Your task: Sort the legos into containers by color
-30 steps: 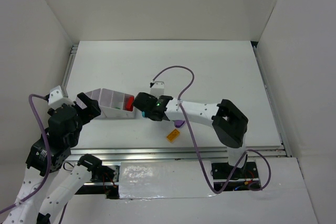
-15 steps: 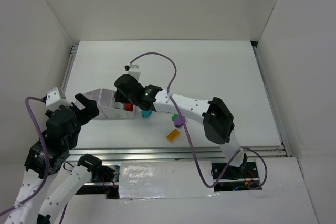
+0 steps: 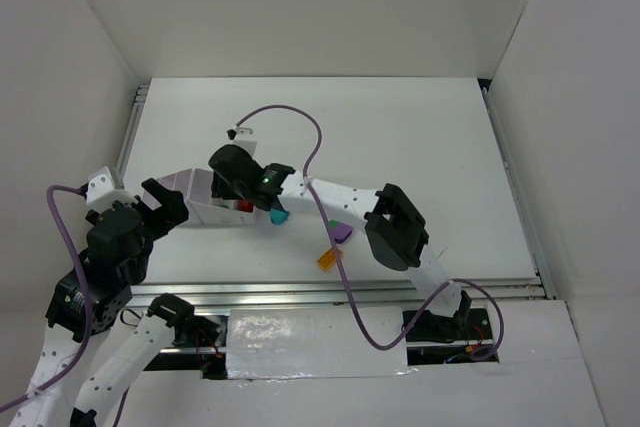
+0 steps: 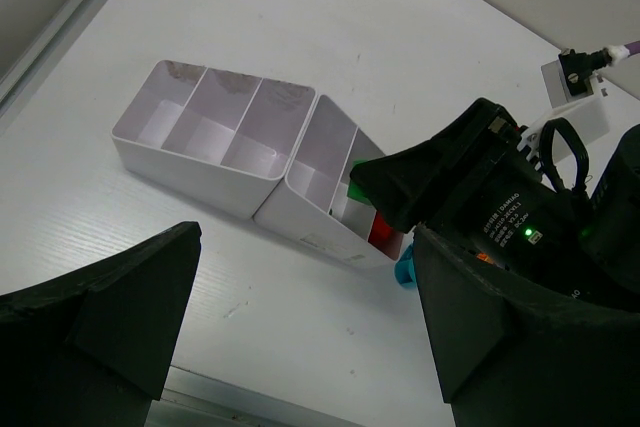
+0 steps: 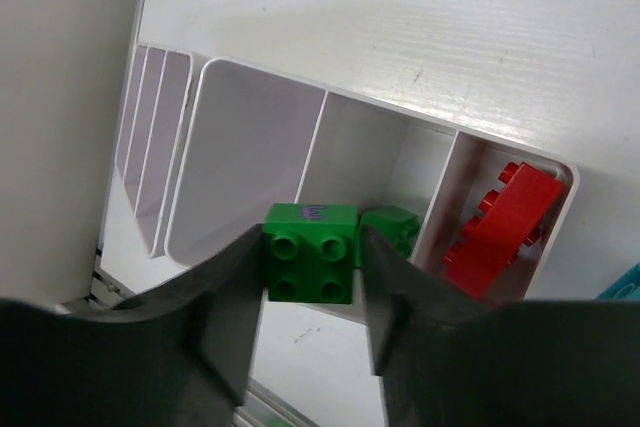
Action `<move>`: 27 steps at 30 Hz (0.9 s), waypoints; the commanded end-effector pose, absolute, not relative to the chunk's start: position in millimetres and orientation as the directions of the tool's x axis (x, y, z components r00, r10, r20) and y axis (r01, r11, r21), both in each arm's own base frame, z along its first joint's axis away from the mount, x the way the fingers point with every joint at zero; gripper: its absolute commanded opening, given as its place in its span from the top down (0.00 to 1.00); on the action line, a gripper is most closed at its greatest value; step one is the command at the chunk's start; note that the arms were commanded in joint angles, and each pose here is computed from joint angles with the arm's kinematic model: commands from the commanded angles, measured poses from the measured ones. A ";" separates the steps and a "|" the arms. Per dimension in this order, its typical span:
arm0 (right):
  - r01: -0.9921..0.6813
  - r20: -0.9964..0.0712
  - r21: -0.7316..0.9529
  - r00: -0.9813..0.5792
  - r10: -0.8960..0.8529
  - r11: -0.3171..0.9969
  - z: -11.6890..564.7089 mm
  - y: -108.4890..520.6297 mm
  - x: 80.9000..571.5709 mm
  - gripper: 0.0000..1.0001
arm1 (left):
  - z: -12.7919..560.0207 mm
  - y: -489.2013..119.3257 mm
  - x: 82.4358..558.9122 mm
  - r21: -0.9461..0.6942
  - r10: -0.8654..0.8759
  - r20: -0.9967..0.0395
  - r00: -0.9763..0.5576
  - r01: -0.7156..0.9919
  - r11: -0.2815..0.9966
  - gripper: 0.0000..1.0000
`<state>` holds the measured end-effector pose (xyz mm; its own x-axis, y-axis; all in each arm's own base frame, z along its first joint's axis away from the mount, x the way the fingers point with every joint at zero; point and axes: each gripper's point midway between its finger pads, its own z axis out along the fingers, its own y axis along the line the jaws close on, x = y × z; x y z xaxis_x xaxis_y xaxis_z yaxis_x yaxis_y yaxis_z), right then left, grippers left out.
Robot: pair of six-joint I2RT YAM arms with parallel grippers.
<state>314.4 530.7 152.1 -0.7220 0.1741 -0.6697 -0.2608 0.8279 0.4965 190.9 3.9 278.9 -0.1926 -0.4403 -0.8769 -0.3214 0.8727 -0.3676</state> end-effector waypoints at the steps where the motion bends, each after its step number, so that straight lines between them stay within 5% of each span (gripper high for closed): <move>1: -0.278 -0.686 0.525 -0.697 0.207 0.804 173.5 537.5 322.4 0.45 | 287.8 5.0 192.3 -0.390 -0.452 -0.878 -0.155 -0.314 0.866 0.00; 6: -0.277 -0.690 0.521 -0.693 0.207 0.808 172.9 536.5 325.1 0.30 | 287.5 4.7 192.5 -0.389 -0.451 -0.879 -0.157 -0.312 0.867 0.01; 14: -0.300 -0.731 0.493 -0.652 0.202 0.817 203.2 514.1 321.2 0.29 | 286.6 4.4 192.8 -0.384 -0.447 -0.880 -0.162 -0.312 0.869 0.01; 18: -0.291 -0.772 0.393 -0.620 0.141 0.872 204.5 465.0 313.3 0.17 | 285.8 0.8 195.3 -0.379 -0.440 -0.881 -0.174 -0.297 0.876 0.01; 22: -0.143 -0.753 0.242 -0.651 0.093 0.960 176.7 388.7 299.5 0.10 | 282.1 -8.4 201.2 -0.364 -0.424 -0.880 -0.215 -0.269 0.892 0.00; 23: -0.097 -0.747 0.221 -0.656 0.104 0.970 171.7 373.8 295.7 0.00 | 280.0 -11.4 204.0 -0.355 -0.415 -0.880 -0.231 -0.260 0.898 0.00; 27: 0.122 -0.719 0.122 -0.673 0.172 0.985 139.2 295.5 267.4 0.00 | 272.6 -29.0 213.4 -0.340 -0.385 -0.874 -0.298 -0.194 0.920 0.00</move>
